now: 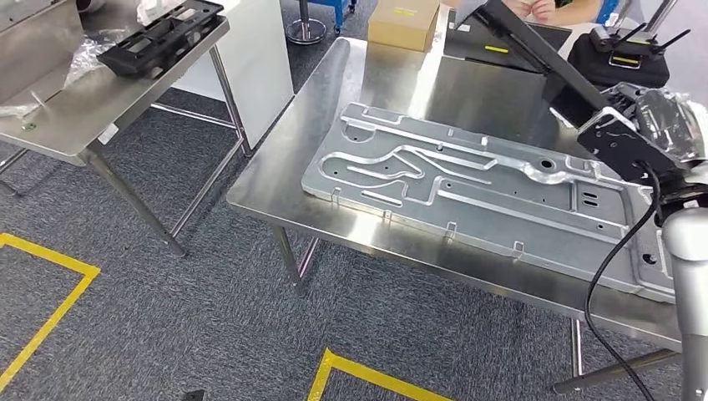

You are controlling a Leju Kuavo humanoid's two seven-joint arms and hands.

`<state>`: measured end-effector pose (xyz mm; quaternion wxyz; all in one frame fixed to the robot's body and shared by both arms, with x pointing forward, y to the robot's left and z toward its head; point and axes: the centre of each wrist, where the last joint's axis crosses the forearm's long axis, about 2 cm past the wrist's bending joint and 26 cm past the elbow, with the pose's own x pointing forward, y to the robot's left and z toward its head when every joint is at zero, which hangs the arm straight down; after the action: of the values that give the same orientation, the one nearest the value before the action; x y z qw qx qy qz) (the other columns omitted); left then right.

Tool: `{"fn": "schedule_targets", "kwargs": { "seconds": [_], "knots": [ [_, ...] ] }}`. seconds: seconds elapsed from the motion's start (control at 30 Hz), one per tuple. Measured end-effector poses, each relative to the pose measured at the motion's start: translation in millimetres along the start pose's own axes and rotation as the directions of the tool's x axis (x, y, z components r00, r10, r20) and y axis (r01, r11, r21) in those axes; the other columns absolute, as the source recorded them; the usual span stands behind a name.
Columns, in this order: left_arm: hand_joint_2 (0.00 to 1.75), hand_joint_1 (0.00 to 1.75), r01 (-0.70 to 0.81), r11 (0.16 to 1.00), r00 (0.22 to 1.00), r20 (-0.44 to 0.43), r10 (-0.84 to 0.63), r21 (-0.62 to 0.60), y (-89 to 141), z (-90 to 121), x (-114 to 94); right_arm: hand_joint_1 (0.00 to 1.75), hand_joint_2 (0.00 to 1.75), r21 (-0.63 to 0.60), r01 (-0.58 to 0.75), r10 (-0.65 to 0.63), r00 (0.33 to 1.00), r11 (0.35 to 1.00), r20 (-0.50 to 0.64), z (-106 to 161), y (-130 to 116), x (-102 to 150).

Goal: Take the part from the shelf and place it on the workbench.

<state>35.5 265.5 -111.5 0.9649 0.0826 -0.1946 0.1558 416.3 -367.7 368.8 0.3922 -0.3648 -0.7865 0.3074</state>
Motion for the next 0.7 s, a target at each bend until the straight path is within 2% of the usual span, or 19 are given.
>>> {"fn": "schedule_targets", "kwargs": {
  "seconds": [0.17, 0.7],
  "knots": [
    [0.00, 0.00, -0.004, 1.000, 1.000, 0.003, 0.004, -0.004, -0.6, -0.5, 1.7, 1.75, 1.75, 0.036, -0.014, 0.014, 1.000, 0.999, -0.011, 5.8, 4.8, -5.0],
    [0.00, 0.00, -0.008, 1.000, 1.000, 0.013, 0.008, -0.003, -1.8, -1.2, 4.5, 1.75, 1.75, 0.181, -0.087, 0.088, 0.996, 0.980, 0.000, -6.8, 22.4, -13.2]
  ]
}}
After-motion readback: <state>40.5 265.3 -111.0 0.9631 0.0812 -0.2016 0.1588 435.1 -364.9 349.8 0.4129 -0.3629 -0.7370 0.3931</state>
